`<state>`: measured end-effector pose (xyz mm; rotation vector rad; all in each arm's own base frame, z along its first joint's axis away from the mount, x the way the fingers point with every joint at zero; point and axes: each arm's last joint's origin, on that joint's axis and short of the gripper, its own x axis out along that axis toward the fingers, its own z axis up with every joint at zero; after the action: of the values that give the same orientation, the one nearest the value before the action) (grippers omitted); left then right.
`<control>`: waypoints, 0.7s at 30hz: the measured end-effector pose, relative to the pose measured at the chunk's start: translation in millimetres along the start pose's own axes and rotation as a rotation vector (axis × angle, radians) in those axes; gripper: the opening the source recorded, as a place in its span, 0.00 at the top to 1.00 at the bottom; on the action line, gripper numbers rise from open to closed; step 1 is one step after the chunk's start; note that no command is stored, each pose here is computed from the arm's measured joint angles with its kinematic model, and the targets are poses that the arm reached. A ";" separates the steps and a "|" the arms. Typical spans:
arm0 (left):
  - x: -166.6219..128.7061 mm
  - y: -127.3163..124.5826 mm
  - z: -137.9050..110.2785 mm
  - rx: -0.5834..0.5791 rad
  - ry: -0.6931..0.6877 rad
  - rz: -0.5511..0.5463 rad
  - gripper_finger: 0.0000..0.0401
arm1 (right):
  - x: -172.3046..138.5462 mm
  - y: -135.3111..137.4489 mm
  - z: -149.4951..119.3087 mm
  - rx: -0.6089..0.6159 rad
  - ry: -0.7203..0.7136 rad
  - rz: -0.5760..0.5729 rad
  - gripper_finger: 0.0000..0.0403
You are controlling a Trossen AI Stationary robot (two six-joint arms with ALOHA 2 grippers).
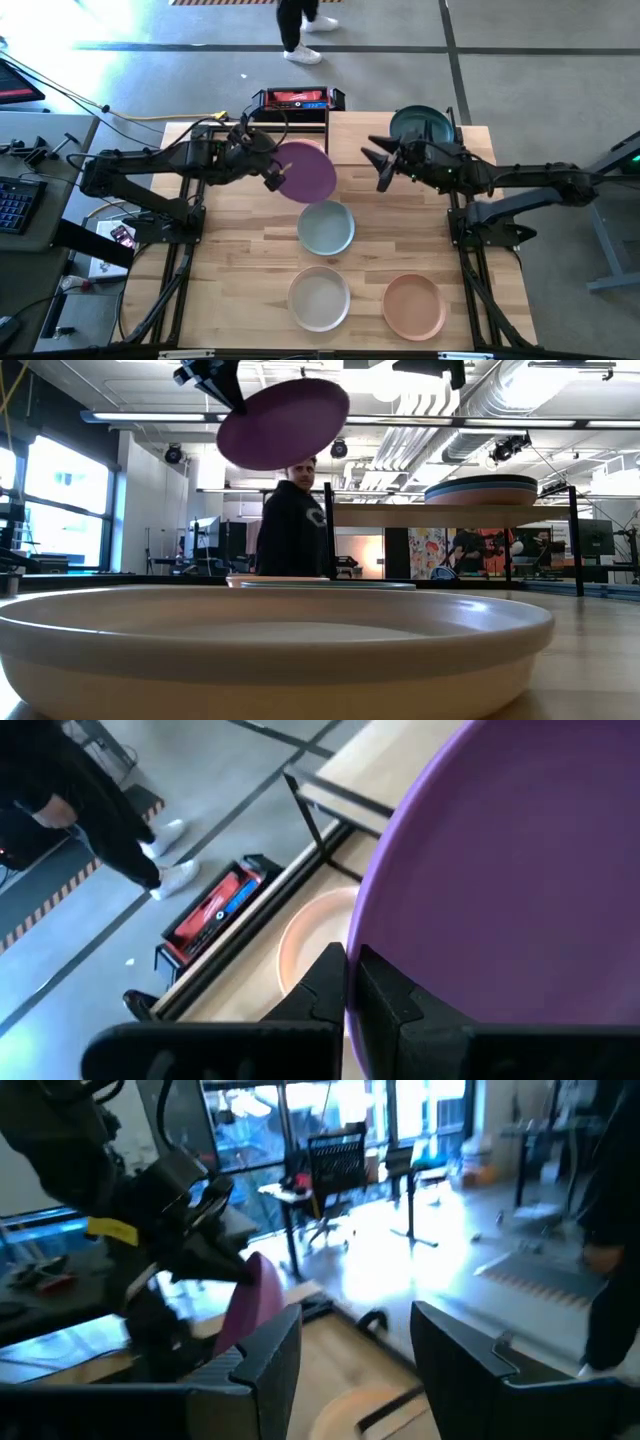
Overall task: Place and stack plates onto a shelf
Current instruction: Stack the violet plate on top of the green plate on the shelf
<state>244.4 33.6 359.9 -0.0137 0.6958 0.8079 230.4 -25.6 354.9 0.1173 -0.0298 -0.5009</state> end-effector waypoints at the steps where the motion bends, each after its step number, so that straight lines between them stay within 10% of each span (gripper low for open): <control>1: 0.6 0.6 1.1 -0.008 -0.006 0.001 1.00 | 0.8 -1.7 1.9 -0.016 -0.017 -0.007 0.57; 11: 2.4 1.9 8.1 -0.037 -0.061 0.009 1.00 | 10.5 -6.7 49.2 -0.157 -0.099 -0.042 0.57; 21: 6.8 8.5 9.7 -0.067 -0.062 0.054 1.00 | 52.8 5.0 62.6 -0.158 0.246 -0.122 0.57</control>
<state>247.5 46.7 365.6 -0.0303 0.6129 0.8800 275.5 -53.2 417.6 0.0257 0.2588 -0.6059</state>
